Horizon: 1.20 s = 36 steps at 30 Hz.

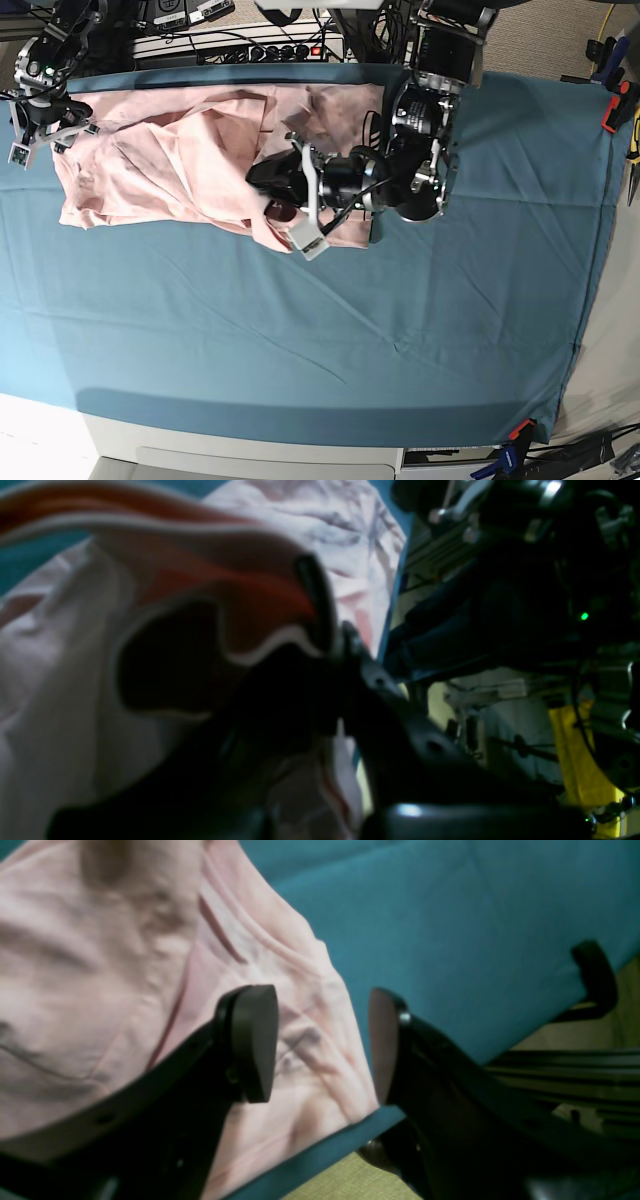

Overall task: Fold the T-shirt properly
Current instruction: 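Carry the grasped shirt end with the left gripper toward the right gripper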

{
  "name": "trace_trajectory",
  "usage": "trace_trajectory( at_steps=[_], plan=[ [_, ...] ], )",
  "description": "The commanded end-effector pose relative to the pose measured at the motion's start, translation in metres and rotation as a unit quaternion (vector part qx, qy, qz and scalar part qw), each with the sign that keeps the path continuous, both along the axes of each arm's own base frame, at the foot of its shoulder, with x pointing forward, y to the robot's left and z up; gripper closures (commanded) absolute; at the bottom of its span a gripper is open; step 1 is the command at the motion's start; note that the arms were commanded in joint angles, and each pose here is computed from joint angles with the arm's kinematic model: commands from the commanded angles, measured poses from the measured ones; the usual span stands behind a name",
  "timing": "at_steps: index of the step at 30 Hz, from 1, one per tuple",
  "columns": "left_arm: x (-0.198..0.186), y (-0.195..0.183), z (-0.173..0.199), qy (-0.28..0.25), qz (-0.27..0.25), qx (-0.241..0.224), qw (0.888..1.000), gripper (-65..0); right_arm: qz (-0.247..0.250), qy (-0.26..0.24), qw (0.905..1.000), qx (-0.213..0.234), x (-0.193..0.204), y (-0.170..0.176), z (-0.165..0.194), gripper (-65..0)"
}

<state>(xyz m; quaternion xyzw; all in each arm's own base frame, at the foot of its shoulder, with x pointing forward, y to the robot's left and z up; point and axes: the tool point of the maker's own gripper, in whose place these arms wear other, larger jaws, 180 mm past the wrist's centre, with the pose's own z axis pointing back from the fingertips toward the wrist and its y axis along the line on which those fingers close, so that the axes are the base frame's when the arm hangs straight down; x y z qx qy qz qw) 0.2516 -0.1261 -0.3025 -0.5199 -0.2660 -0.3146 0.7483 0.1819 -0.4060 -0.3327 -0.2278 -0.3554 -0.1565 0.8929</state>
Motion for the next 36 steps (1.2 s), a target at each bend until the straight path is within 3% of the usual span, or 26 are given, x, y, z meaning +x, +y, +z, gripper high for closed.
trace_trajectory(
  at_steps=[1,10,21,22,25,27,36],
  plan=[
    [0.007,-0.010,0.023,-0.023,0.001,-0.032,0.999,0.0,0.006,-0.020,0.9996,-0.021,0.007,-0.007,0.015,-29.3],
    [-0.002,-0.037,0.032,-0.030,-0.016,-0.039,0.999,0.0,0.005,-0.020,0.9996,-0.020,0.007,-0.006,0.015,-29.3],
    [0.004,-0.036,0.027,-0.042,-0.003,-0.023,0.999,0.0,0.006,-0.022,0.9996,-0.016,0.008,-0.005,0.014,-29.3],
    [0.004,-0.036,0.027,-0.042,-0.003,-0.023,0.999,-2.3,0.006,-0.022,0.9996,-0.016,0.008,-0.005,0.014,-29.3],
    [0.003,-0.037,0.028,-0.047,-0.007,-0.025,0.999,-20.3,0.006,-0.022,0.9996,-0.016,0.008,-0.005,0.014,-29.3],
    [0.001,-0.040,0.030,-0.051,-0.011,-0.028,0.998,-28.9,0.006,-0.022,0.9996,-0.016,0.008,-0.005,0.014,-29.3],
    [-0.015,-0.057,0.027,-0.068,-0.046,-0.012,0.997,-31.1,0.006,-0.022,0.9996,-0.017,0.008,-0.005,0.015,-29.3]
  ],
)
